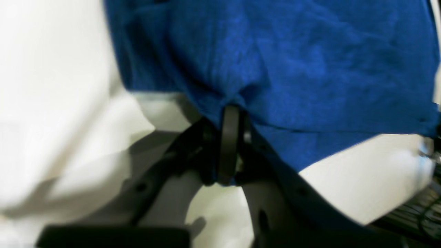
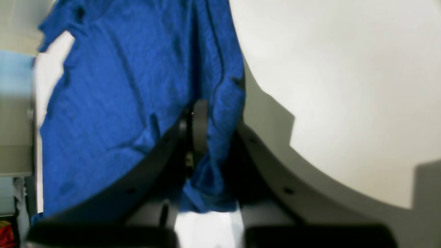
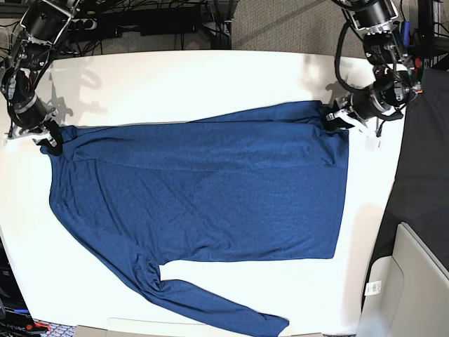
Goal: Fold the T-shirt properly
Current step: 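Drag the held shoulder edge away from the hem, flattening the shirt, then release the shoulder edge and move both grippers toward the hem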
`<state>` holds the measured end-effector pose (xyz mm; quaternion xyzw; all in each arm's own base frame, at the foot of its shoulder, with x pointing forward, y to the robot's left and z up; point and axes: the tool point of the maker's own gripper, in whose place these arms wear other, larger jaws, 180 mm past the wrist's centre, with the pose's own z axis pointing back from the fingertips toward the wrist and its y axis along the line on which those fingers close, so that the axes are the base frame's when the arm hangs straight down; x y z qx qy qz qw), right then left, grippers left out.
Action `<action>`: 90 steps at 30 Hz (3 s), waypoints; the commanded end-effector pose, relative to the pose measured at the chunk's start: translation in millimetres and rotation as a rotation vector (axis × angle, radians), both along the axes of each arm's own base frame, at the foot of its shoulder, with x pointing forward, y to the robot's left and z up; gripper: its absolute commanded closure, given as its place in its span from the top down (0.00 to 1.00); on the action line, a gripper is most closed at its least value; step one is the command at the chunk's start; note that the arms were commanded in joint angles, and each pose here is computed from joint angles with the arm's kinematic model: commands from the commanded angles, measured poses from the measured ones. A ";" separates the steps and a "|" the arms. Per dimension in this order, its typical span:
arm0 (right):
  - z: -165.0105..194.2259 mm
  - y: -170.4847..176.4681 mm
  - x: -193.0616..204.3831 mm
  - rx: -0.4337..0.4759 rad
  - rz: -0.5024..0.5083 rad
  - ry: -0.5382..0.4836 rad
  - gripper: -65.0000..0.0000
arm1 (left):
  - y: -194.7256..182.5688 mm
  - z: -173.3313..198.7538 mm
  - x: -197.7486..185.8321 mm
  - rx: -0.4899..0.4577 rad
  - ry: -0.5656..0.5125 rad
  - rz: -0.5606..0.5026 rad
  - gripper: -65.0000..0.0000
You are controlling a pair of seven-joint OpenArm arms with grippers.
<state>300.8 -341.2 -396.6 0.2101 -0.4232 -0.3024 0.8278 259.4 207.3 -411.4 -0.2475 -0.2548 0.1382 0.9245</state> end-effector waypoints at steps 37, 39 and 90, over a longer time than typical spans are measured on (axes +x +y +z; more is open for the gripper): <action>44.3 -43.2 -116.8 -0.132 -0.058 0.017 0.02 | 39.8 30.0 -97.4 0.266 0.063 -0.103 0.03; 43.8 -43.3 -117.2 -0.133 -0.058 0.021 0.02 | 41.6 30.6 -97.3 0.270 0.063 -0.102 0.09; 124.7 -6.4 59.1 -0.488 0.144 -0.083 0.22 | 23.4 98.8 126.8 0.126 -0.360 -0.014 0.34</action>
